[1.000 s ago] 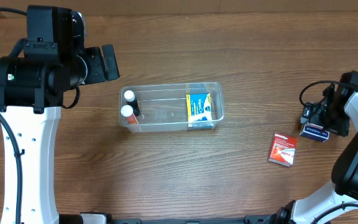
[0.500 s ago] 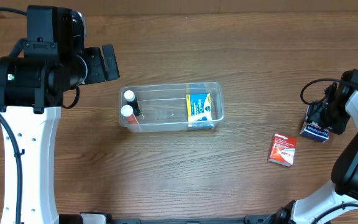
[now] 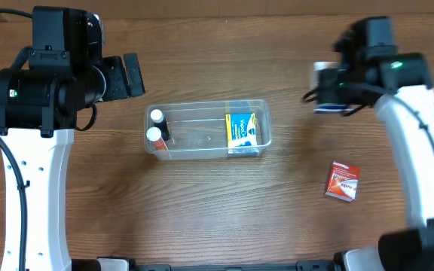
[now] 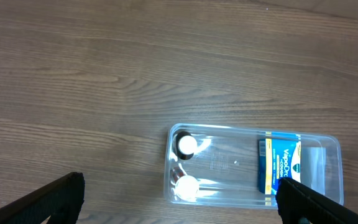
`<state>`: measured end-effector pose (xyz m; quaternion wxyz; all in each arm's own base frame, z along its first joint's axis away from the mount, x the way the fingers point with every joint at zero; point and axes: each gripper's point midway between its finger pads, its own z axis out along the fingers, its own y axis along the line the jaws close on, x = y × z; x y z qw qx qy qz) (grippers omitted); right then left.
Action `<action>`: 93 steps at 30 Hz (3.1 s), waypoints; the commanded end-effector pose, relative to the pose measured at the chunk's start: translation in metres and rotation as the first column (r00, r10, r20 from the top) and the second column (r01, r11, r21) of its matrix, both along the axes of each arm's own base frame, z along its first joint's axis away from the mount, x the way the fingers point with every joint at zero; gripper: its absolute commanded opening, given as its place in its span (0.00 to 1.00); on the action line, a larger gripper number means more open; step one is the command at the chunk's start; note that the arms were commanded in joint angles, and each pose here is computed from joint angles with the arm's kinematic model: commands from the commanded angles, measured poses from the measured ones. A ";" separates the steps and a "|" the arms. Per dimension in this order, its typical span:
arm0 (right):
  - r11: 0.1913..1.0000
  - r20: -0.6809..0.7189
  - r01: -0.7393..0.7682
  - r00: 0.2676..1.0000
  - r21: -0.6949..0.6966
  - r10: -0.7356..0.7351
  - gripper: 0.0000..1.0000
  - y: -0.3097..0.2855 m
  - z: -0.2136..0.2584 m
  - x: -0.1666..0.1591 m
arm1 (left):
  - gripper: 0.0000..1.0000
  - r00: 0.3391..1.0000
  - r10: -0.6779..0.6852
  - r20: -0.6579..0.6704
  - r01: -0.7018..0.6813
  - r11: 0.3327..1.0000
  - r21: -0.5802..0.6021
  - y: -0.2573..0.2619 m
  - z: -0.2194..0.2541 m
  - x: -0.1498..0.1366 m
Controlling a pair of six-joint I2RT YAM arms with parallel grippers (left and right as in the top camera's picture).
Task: Pack container
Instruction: 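Place the Hansaplast box in the container beside the VapoDrops box, then grasp the small red Panadol box with the right gripper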
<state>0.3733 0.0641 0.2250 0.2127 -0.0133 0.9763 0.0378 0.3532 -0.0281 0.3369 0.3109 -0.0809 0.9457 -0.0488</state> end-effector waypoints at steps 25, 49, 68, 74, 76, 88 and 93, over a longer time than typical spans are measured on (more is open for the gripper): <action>0.990 -0.202 -0.083 0.974 0.111 0.104 0.62 0.232 -0.128 -0.033 | 1.00 1.000 -0.008 -0.021 0.009 1.000 0.015 0.003 -0.004 -0.003; 0.993 -0.230 -0.081 0.968 0.091 0.100 0.81 0.237 -0.158 -0.028 | 1.00 1.000 -0.008 -0.022 0.009 1.000 0.015 0.003 -0.004 -0.003; 0.980 0.024 0.189 0.981 0.068 -0.191 1.00 0.098 -0.012 0.020 | 1.00 1.000 -0.008 -0.028 0.009 1.000 0.016 0.003 -0.005 -0.005; 0.902 -0.052 0.432 0.901 0.029 -0.430 1.00 -0.024 0.030 -0.035 | 1.00 1.000 -0.008 -0.028 0.009 1.000 0.016 0.003 -0.005 -0.005; 0.896 -0.036 0.443 0.896 0.033 -0.442 1.00 -0.032 0.039 -0.052 | 1.00 1.000 -0.008 -0.028 0.009 1.000 0.016 0.003 -0.005 -0.005; 0.815 -0.258 0.572 0.804 0.090 -0.536 1.00 -0.059 -0.054 -0.138 | 1.00 1.000 -0.008 -0.028 0.009 1.000 0.016 0.003 -0.005 -0.005; 0.735 -0.349 0.678 0.693 0.017 -0.631 1.00 -0.089 -0.086 -0.146 | 1.00 1.000 -0.008 -0.027 0.009 1.000 0.016 0.003 -0.005 -0.004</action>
